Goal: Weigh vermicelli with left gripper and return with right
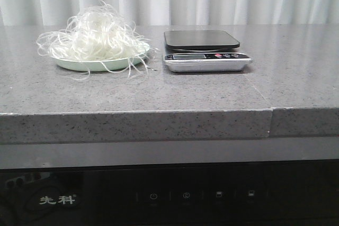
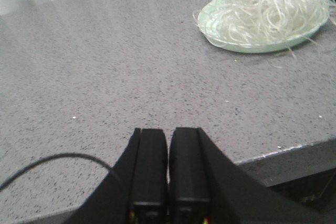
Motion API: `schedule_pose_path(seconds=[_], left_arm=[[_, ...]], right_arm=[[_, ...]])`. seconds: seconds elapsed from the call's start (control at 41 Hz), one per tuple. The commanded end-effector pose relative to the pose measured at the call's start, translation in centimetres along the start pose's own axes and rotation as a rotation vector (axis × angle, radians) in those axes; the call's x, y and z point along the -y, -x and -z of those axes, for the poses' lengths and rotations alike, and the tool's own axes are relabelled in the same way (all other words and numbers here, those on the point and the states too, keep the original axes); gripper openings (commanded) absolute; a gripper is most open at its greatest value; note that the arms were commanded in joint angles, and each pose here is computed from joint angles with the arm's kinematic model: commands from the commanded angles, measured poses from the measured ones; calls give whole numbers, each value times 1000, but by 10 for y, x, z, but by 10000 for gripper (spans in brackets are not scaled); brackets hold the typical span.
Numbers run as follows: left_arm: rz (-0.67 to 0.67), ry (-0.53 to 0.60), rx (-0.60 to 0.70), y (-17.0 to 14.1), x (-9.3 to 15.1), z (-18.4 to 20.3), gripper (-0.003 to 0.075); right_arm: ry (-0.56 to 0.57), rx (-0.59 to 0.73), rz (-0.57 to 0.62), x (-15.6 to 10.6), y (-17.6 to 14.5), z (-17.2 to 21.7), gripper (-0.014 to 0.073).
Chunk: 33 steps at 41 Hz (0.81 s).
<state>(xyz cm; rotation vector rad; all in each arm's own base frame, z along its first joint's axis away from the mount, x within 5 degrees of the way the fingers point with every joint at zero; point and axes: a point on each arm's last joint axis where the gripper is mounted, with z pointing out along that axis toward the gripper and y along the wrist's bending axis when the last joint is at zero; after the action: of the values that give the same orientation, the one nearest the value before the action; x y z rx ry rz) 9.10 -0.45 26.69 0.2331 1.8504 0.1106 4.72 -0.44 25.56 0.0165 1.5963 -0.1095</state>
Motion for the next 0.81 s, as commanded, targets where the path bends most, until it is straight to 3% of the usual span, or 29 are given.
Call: schedule_pose_path(seconds=[0.0, 0.073, 0.293, 0.439, 0.781], left_arm=[[91, 18, 109, 4, -1, 5, 138], [149, 63, 169, -6, -3, 8, 138], [149, 130, 381, -44, 4, 10, 138], [156, 147, 326, -65, 7, 13, 138], [162, 152, 288, -72, 7, 17, 138]], right_arm=[[-13, 95, 18, 1, 15, 1, 151], [-13, 95, 18, 1, 15, 1, 151], [-13, 95, 18, 1, 15, 1, 151], [-13, 95, 18, 1, 15, 1, 151], [-13, 92, 18, 1, 15, 1, 151]])
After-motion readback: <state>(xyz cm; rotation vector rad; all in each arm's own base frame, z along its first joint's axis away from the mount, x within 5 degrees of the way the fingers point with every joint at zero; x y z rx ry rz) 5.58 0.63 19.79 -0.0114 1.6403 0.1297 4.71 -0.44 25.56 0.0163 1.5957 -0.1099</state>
